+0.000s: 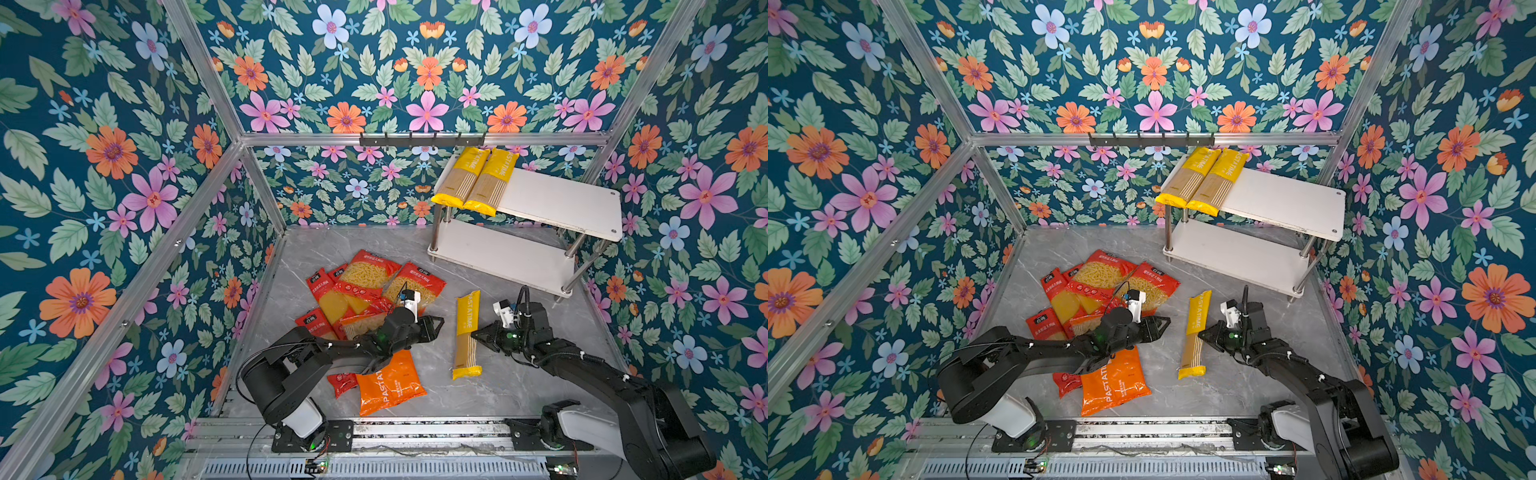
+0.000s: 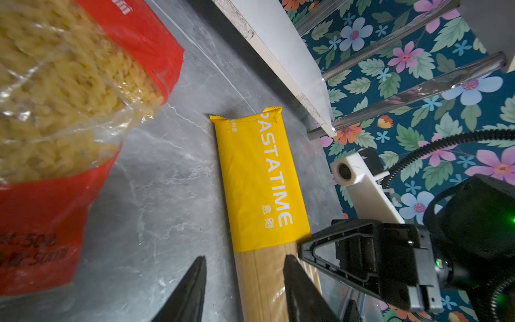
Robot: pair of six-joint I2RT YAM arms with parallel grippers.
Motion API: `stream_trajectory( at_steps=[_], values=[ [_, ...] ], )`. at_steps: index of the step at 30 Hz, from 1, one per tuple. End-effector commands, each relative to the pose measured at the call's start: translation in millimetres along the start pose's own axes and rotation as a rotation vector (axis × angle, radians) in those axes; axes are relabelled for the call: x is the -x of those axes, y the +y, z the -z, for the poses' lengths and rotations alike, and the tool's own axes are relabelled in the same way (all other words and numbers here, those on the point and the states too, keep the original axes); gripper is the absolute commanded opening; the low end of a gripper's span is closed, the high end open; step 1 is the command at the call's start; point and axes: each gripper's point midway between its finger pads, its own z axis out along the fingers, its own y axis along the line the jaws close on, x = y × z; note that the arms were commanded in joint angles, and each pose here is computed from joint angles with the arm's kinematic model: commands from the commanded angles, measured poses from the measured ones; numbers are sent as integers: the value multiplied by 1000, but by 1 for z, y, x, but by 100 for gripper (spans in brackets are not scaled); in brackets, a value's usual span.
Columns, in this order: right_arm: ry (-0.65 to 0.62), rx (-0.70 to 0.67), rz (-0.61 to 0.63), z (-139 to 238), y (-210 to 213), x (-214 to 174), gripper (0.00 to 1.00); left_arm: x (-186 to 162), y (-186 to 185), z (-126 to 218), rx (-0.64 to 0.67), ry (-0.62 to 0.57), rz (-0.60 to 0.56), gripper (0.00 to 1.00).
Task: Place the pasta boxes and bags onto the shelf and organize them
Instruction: 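Lift the third yellow pack upright with the right gripper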
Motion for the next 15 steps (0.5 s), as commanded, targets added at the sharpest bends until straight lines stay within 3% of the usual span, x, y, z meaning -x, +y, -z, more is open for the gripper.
stream_trajectory(
  at_steps=[1, 7, 8, 10, 15],
  values=[
    [-25, 115, 97, 7, 37, 8, 0, 14, -25, 6, -137, -31, 2, 59],
    [-37, 180, 186, 18, 79, 8, 0, 22, -40, 14, -298, -48, 89, 76],
    [-38, 196, 205, 20, 89, 8, 0, 26, -43, 16, -327, -58, 103, 81],
    [-40, 233, 244, 25, 108, 7, 0, 33, -52, 22, -389, -83, 112, 99],
    [-18, 341, 319, 37, 157, -1, 0, 43, -74, 34, -509, -92, 117, 100]
  ],
)
